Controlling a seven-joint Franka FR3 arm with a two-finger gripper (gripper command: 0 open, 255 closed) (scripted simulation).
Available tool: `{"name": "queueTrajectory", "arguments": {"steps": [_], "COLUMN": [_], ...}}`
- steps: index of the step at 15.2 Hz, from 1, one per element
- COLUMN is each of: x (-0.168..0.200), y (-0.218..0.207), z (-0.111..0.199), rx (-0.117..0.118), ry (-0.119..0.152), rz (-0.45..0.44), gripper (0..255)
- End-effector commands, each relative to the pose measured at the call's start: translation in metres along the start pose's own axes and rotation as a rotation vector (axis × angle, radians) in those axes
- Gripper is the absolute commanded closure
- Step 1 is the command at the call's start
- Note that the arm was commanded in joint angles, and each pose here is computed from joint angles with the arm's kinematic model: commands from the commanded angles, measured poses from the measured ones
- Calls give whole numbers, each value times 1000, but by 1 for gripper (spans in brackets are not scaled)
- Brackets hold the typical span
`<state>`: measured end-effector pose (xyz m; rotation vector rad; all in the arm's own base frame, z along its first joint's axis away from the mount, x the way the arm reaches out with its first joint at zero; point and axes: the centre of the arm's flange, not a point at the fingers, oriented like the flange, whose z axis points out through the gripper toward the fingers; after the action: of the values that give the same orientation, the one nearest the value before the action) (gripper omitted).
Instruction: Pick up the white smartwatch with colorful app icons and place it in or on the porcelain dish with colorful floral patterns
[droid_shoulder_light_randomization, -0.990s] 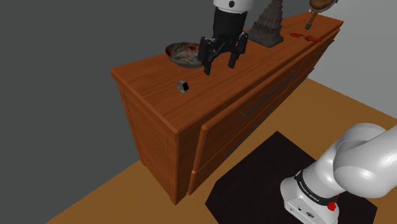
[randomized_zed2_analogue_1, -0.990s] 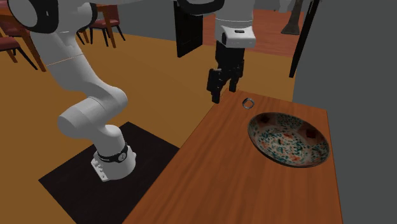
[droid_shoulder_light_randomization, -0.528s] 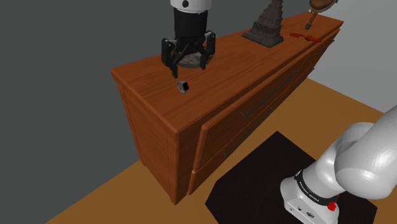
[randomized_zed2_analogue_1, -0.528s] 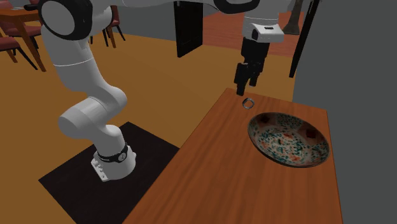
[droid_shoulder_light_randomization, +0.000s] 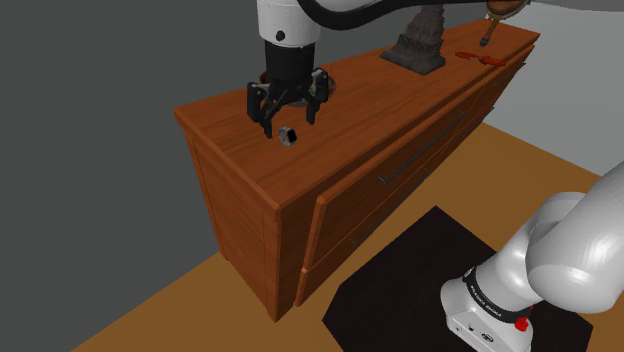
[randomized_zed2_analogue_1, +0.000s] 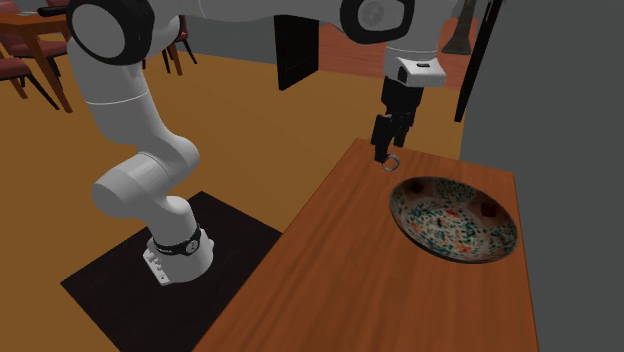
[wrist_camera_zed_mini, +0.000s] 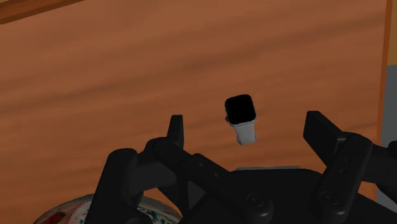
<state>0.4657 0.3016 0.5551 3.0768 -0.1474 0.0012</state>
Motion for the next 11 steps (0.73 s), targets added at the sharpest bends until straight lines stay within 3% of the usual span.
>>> {"name": "queueTrajectory", "arguments": {"steps": [1, 8, 9, 11], "x": [1, 1, 1, 1], "y": [1, 1, 1, 1], "z": [7, 7, 7, 7], "rx": [0, 0, 0, 0], "ry": [0, 0, 0, 0], "rz": [0, 0, 0, 0], "gripper": [0, 0, 255, 255]}}
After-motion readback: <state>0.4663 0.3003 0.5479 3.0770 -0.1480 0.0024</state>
